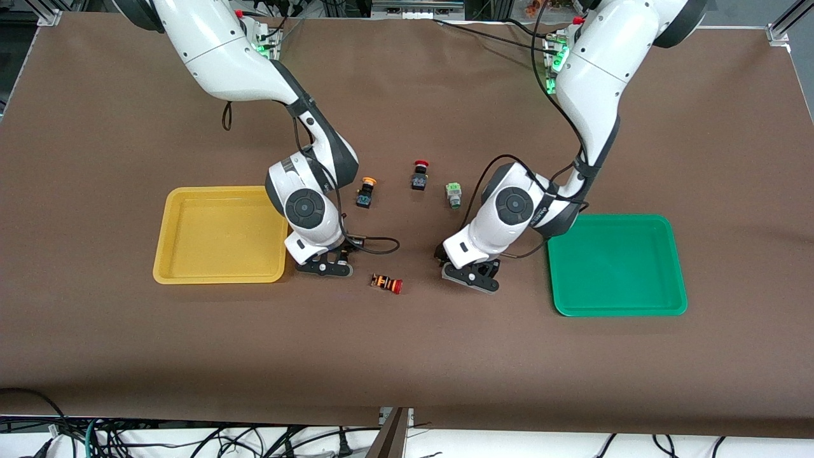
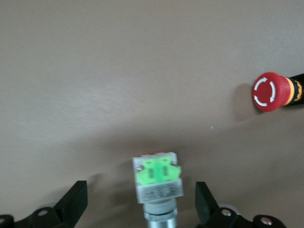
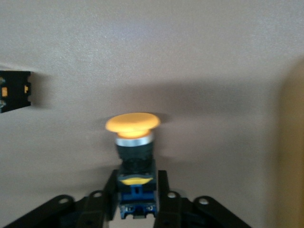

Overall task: Place green and yellow buttons in trays
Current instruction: 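Carry the yellow button to the yellow tray while the left gripper carries green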

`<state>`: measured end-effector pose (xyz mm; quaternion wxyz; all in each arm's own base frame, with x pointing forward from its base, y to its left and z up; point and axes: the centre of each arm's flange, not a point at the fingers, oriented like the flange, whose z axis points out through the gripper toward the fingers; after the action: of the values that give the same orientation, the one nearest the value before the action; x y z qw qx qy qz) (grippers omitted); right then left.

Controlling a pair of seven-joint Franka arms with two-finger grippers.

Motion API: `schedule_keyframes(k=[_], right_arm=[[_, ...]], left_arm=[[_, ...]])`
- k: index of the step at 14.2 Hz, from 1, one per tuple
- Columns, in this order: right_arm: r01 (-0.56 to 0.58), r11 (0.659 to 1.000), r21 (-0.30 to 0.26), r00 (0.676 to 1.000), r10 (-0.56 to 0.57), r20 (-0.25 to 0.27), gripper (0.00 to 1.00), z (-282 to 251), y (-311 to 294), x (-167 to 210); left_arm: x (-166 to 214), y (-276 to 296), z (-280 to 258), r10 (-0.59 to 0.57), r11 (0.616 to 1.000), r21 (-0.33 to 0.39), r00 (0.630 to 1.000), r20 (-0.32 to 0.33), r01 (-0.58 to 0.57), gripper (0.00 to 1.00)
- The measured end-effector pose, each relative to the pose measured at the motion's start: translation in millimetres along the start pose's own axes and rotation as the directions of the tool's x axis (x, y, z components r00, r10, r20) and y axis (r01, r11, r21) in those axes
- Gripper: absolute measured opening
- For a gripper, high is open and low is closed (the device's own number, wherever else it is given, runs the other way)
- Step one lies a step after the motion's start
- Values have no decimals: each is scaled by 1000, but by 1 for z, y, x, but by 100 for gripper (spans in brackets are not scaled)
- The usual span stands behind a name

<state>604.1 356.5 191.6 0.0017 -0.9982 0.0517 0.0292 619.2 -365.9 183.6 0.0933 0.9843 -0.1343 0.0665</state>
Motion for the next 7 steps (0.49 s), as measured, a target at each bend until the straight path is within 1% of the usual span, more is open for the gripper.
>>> schedule_keyframes(k=[2,3,4,5,6,7], right_arm=[[32,999,3,999,-31,-12,33,-10,2,6],[58,998,-6,998,-58,-8,33,-20,8,11],[90,996,-20,996,-90,8,33,-35,21,18],[124,992,-33,992,-123,31,33,-52,38,26],[157,987,-46,986,-154,63,33,-70,63,34],[185,981,-55,980,-179,91,33,-85,92,44]], left_arm=[[-4,9,12,-6,1000,-8,1000,-18,6,100],[-5,8,18,-8,1000,-8,1000,-26,8,100],[-5,4,21,-12,1000,-5,999,-31,11,93],[-4,-1,22,-15,1000,0,999,-34,15,83],[-3,-3,20,-17,1000,3,999,-38,17,70],[-1,-3,19,-17,1000,3,999,-42,17,60]])
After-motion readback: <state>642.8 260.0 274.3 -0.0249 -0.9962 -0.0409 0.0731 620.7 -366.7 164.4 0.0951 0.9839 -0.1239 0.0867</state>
